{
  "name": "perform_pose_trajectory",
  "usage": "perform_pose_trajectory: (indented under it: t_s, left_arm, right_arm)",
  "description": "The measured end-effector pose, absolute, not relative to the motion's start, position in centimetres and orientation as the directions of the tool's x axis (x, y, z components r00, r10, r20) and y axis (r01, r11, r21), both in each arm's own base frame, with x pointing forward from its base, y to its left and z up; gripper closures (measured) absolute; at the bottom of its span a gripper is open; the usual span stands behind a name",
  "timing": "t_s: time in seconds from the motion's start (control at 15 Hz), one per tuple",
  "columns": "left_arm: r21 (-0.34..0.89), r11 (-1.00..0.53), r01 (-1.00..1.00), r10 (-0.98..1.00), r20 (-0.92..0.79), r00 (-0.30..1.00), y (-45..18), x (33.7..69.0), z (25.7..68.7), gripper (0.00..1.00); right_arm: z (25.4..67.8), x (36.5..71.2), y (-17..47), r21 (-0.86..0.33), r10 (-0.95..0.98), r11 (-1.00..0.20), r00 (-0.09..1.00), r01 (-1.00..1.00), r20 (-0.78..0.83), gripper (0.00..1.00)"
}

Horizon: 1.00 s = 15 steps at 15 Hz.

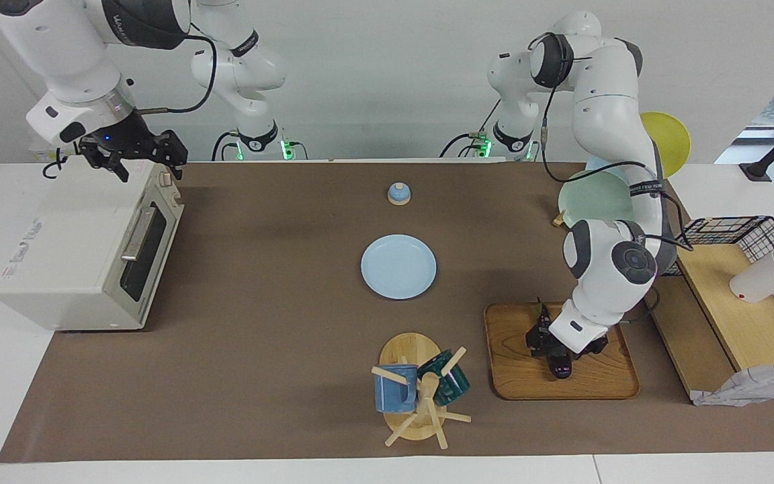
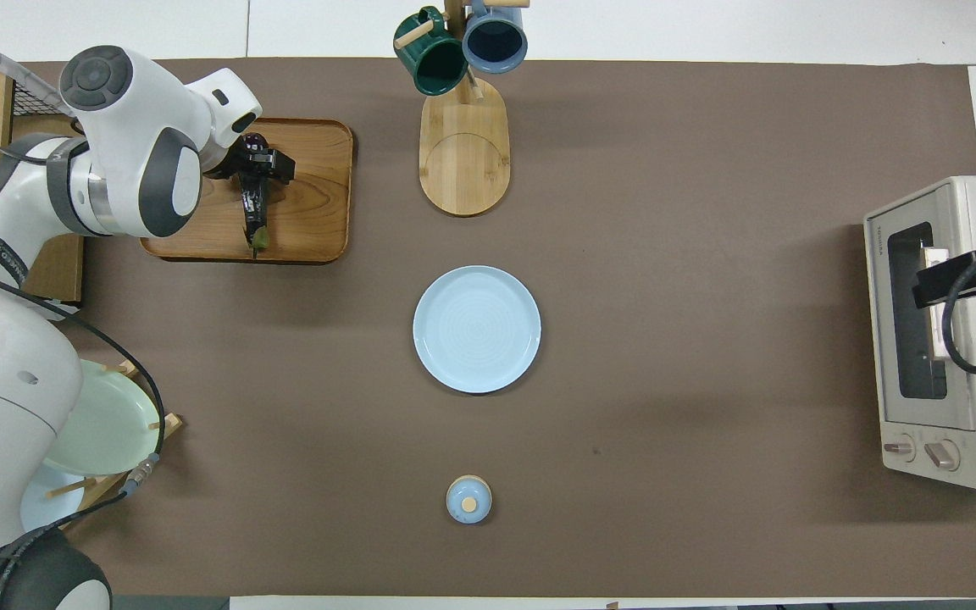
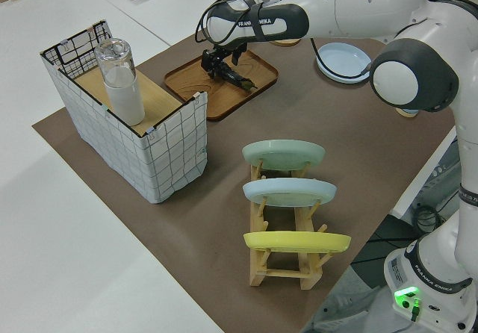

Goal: Put eggplant into oven
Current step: 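Close the left gripper on the eggplant and lift it, then carry the eggplant with the left gripper onto the blue plate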

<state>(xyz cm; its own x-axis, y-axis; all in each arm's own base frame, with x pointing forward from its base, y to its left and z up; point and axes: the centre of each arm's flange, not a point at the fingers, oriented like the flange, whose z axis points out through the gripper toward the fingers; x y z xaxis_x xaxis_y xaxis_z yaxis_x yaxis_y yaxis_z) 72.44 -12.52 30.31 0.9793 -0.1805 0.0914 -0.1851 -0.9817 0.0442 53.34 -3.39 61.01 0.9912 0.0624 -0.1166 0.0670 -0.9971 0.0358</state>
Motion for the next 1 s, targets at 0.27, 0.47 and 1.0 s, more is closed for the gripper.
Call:
perform_pose_trajectory:
  t_s: [0.27,0.47,1.0]
  left_arm:
    - [0.042,-0.983,-0.181,-0.177,0.092,0.980,-12.2,72.5,30.3,0.07]
    - [0.041,-0.983,-0.181,-0.177,0.085,0.981,-12.1,72.5,30.3,0.44]
    - [0.078,-0.985,-0.157,-0.154,0.044,0.987,-13.5,72.3,35.7,0.59]
  right_arm:
    - [61.0,53.3,-3.4,0.036,0.062,-0.997,0.991,0.067,-0.117,0.00]
    - [61.0,53.3,-3.4,0.036,0.062,-0.997,0.991,0.067,-0.117,0.00]
    - [61.0,53.3,-3.4,0.036,0.062,-0.997,0.991,0.067,-0.117,0.00]
